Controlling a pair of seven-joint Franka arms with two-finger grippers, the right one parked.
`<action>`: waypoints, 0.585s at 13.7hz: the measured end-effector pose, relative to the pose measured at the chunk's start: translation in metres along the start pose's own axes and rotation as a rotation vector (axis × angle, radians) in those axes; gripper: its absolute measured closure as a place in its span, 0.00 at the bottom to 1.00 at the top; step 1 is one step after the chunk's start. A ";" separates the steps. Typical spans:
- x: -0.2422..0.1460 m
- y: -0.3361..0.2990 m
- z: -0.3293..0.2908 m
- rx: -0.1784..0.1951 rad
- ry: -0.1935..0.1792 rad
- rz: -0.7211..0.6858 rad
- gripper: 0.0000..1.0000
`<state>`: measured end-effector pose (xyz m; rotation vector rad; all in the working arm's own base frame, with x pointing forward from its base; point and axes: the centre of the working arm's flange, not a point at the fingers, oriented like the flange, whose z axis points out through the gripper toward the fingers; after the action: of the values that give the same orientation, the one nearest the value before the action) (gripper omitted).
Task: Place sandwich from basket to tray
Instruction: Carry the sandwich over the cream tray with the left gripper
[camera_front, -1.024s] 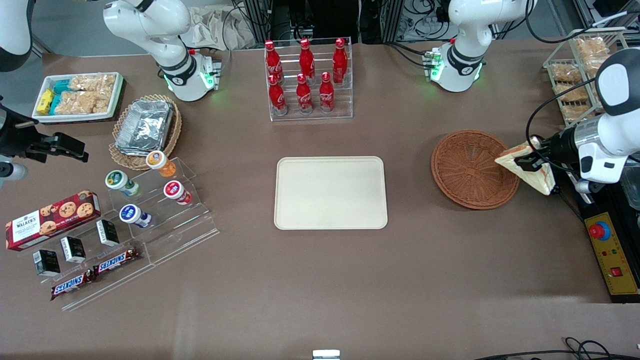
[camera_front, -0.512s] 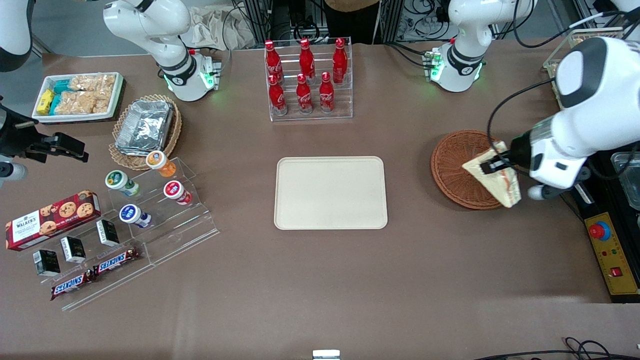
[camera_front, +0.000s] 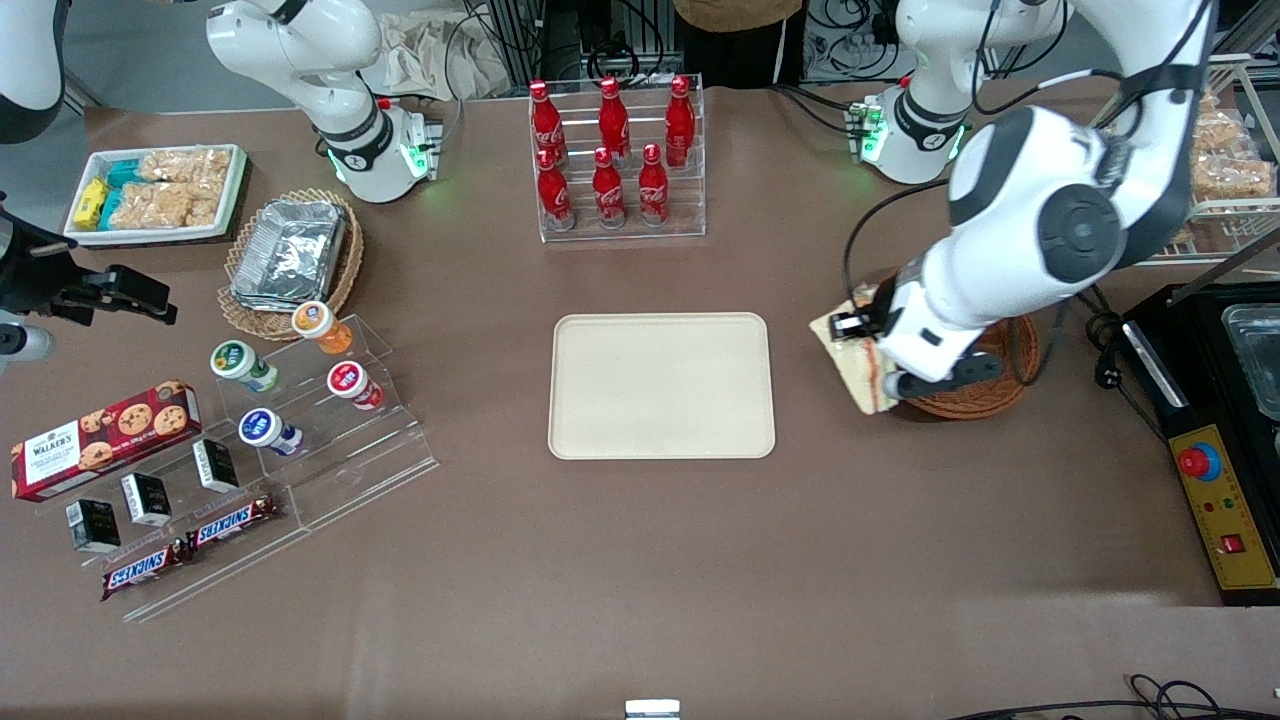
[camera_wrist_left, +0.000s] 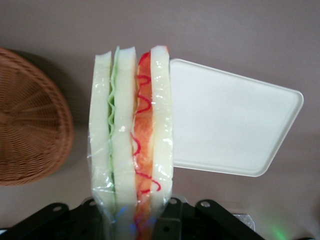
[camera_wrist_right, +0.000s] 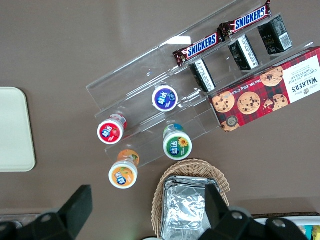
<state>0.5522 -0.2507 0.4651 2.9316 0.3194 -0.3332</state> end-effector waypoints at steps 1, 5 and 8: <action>-0.001 0.014 0.014 0.003 0.003 0.009 0.75; 0.001 0.052 0.085 0.072 0.014 0.029 0.76; 0.006 0.058 0.128 0.125 -0.015 0.056 0.76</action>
<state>0.5459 -0.3298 0.3496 3.0522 0.2213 -0.3797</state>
